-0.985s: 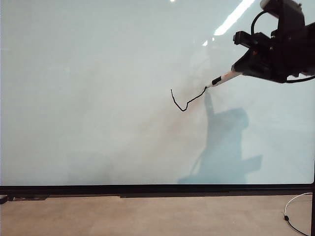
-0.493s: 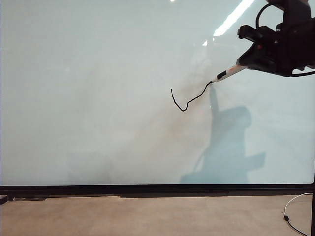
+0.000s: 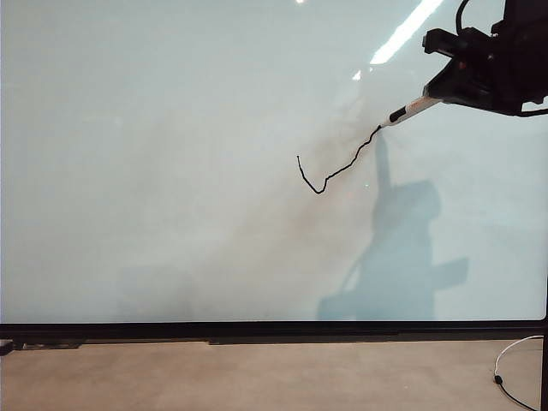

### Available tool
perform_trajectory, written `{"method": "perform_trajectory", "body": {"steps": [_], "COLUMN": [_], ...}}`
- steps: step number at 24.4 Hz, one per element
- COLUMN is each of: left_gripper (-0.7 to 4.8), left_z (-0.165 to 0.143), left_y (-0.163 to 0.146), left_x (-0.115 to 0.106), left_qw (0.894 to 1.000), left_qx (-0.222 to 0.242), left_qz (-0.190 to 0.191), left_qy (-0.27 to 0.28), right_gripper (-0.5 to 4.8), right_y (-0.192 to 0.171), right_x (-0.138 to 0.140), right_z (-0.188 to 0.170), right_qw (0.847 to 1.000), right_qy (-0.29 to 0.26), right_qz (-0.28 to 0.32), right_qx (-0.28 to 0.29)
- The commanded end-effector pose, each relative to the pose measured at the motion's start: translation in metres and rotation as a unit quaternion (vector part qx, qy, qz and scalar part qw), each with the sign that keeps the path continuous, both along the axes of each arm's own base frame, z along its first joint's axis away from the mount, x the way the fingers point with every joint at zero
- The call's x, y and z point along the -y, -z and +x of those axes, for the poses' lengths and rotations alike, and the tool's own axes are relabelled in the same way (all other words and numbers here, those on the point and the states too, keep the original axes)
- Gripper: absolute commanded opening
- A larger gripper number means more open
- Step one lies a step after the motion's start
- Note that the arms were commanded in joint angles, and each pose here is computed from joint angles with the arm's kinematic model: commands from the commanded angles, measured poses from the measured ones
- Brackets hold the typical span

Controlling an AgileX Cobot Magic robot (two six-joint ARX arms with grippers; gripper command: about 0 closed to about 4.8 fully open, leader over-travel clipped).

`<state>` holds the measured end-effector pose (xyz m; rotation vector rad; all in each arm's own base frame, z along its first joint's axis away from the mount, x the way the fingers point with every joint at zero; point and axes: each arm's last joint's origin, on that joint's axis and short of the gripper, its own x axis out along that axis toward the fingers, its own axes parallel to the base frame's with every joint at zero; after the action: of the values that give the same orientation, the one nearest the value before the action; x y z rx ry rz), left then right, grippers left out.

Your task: Pick up the pen on the shelf to the right of the whiteboard and draw a check mark.

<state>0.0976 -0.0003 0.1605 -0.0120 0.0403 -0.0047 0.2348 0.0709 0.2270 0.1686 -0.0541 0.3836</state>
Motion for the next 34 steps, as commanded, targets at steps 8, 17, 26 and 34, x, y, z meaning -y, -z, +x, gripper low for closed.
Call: {"method": "perform_trajectory", "body": {"steps": [8, 17, 26, 34], "left_gripper": [-0.04, -0.04, -0.04, -0.04], "left_z": [0.000, 0.000, 0.000, 0.000], "left_y": [-0.002, -0.002, -0.002, -0.002], "left_x": [0.000, 0.000, 0.000, 0.000], "left_qw": [1.000, 1.000, 1.000, 1.000], "left_qx": [0.007, 0.007, 0.007, 0.007], "left_qz": [0.002, 0.002, 0.002, 0.002], "left_qy": [0.000, 0.000, 0.000, 0.000], "right_gripper": [-0.06, -0.05, -0.05, -0.05], "right_y": [0.003, 0.004, 0.002, 0.008], "right_x": [0.003, 0.020, 0.047, 0.059], "right_z": [-0.022, -0.060, -0.072, -0.091], "right_qw": [1.000, 0.997, 0.993, 0.990], "right_qy": [0.017, 0.061, 0.105, 0.126], "right_qz": [-0.005, -0.053, -0.056, -0.058], "right_qx": [0.019, 0.008, 0.002, -0.005]}}
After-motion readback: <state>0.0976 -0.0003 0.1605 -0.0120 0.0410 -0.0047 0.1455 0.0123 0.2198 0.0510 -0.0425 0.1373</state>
